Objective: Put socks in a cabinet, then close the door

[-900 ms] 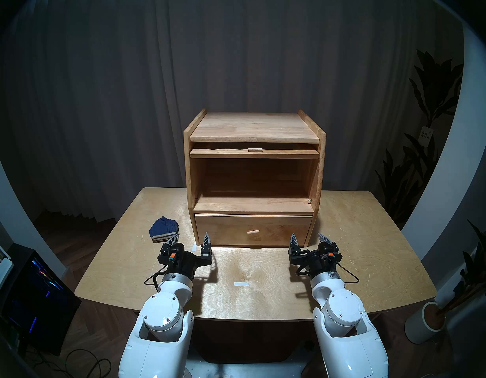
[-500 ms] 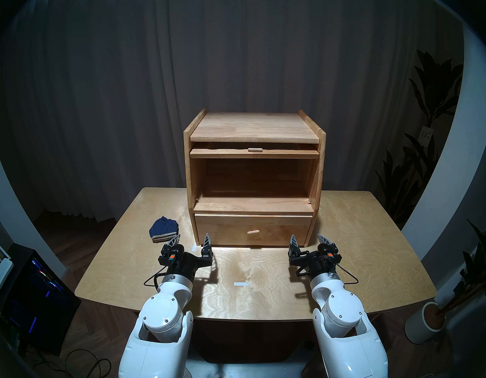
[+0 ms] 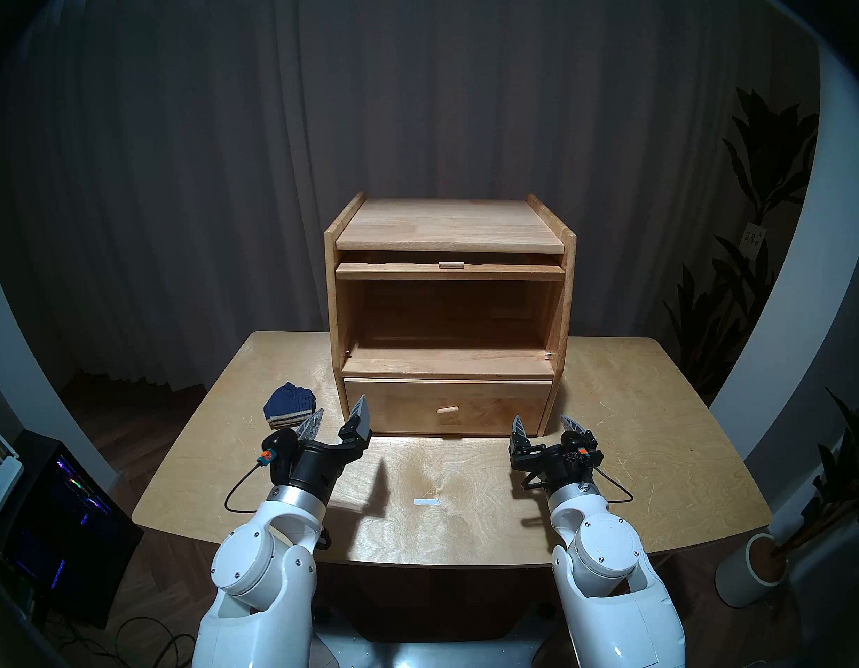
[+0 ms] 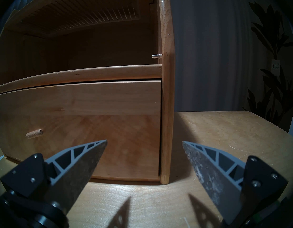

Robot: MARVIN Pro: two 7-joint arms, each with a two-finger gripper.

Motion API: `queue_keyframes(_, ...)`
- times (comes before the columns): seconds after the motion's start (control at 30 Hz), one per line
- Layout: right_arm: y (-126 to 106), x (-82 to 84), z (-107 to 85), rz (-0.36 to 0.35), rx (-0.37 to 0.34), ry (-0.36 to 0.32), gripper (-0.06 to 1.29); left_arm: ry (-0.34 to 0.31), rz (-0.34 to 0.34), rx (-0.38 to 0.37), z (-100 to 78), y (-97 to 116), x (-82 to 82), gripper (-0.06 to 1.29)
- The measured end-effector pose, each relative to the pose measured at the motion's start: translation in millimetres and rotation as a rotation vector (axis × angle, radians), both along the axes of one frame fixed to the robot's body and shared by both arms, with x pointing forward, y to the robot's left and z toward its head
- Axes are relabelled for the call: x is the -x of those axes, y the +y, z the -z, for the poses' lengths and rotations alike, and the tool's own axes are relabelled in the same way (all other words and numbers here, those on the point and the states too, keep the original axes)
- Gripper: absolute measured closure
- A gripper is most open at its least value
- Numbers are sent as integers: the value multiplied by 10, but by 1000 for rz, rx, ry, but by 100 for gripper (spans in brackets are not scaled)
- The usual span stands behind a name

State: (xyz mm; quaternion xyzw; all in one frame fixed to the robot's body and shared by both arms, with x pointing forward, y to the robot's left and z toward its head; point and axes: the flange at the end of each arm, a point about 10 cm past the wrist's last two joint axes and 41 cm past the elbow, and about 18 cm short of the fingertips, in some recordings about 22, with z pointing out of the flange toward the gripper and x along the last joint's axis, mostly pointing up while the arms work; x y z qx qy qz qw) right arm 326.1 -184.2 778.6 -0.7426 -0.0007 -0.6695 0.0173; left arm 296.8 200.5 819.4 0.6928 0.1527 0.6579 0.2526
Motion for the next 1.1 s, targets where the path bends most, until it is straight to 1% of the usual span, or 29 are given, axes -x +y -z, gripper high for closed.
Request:
queue_keyframes(0.03, 0, 0, 1, 0, 0, 0, 3, 19, -4, 64, 11, 68, 20, -2)
queue_keyframes(0.1, 0, 0, 2, 0, 0, 0, 3, 29, -6, 102, 18, 105, 28, -2)
queue_keyframes(0.17, 0, 0, 2, 0, 0, 0, 3, 44, -12, 165, 29, 162, 30, -2)
queue_keyframes(0.2, 0, 0, 3, 0, 0, 1, 3, 55, -21, 210, 44, 209, 22, -2)
queue_keyframes(0.23, 0, 0, 3, 0, 0, 1, 3, 59, -30, 230, 55, 240, 15, -2)
queue_keyframes(0.37, 0, 0, 8, -1, 0, 2, 3, 109, -122, 358, 190, 482, -40, -2)
queue_keyframes(0.47, 1, 0, 13, -1, 0, 3, 3, 143, -178, 446, 282, 612, -89, -2)
queue_keyframes(0.6, 1, 0, 17, -1, 0, 4, 3, 180, -232, 552, 358, 712, -174, -2)
queue_keyframes(0.63, 1, 0, 17, -1, 0, 4, 3, 194, -254, 591, 372, 748, -220, -2)
queue_keyframes(0.67, 1, 0, 18, -1, 0, 4, 3, 206, -273, 612, 377, 774, -256, -2)
queue_keyframes(0.77, 1, -1, 18, -1, 0, 4, 3, 228, -309, 633, 358, 817, -331, -2)
queue_keyframes(0.87, 1, -1, 19, -1, 0, 4, 3, 248, -339, 637, 311, 832, -418, -2)
queue_keyframes(0.93, 1, -1, 20, -1, 0, 5, 3, 265, -356, 637, 272, 821, -489, -2)
queue_keyframes(1.0, 1, -1, 20, -2, 0, 5, 3, 276, -364, 637, 251, 811, -526, -2)
queue_keyframes(1.03, 1, -2, 21, -2, 0, 5, 3, 293, -373, 637, 219, 788, -584, -2)
queue_keyframes(1.1, 1, -2, 21, -2, 0, 5, 3, 320, -382, 638, 205, 746, -651, -2)
